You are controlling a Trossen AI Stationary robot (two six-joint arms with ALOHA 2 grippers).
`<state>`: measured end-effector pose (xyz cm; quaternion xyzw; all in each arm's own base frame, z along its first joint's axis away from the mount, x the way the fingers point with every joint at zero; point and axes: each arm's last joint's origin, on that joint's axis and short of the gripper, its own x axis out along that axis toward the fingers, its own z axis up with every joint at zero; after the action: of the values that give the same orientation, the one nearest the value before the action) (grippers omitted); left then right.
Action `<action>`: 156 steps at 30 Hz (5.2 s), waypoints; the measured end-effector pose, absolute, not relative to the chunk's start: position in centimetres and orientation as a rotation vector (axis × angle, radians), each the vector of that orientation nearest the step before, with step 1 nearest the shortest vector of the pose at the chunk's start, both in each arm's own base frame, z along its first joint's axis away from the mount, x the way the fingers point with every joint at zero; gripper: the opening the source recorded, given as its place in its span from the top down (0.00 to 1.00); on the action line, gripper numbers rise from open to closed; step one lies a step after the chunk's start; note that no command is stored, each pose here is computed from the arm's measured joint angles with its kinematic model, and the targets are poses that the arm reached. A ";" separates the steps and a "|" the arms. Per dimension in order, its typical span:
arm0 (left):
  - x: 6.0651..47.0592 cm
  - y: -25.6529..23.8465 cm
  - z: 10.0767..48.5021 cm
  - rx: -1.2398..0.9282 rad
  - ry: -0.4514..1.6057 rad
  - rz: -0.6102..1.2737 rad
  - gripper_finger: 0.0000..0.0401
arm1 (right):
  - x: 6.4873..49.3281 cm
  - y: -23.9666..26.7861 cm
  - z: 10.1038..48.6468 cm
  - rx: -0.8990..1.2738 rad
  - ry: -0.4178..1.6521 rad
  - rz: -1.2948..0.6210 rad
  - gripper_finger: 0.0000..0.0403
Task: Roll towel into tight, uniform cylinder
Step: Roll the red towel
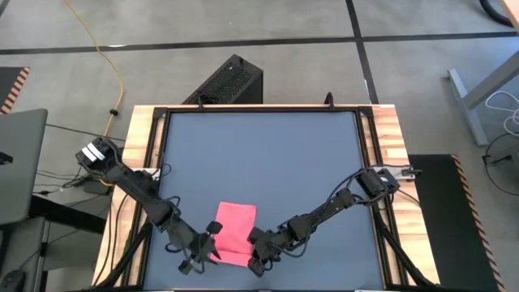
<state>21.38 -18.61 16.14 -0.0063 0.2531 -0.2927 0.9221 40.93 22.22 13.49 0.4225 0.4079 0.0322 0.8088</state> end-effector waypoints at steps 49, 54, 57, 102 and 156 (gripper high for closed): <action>23.1 -21.4 10.7 0.163 0.730 -0.357 1.00 | 41.1 21.5 13.5 0.893 0.925 0.117 0.69; 22.5 -21.6 11.9 0.138 0.713 -0.377 1.00 | 40.8 21.8 13.6 0.881 0.979 0.174 0.56; 22.3 -21.7 12.8 0.118 0.698 -0.373 1.00 | 40.3 22.1 14.5 0.856 0.983 0.185 0.51; 21.0 -20.9 12.4 -0.056 0.640 -0.106 1.00 | 39.9 25.2 12.6 -0.521 0.513 0.147 0.52; 17.9 -22.2 11.9 -0.047 0.715 -0.034 0.73 | 44.7 18.9 12.1 0.637 0.793 0.021 0.95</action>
<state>17.87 -22.21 11.88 -0.0230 0.3497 -0.0164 0.9364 44.73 18.90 12.09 0.3051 0.3795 0.0101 0.8734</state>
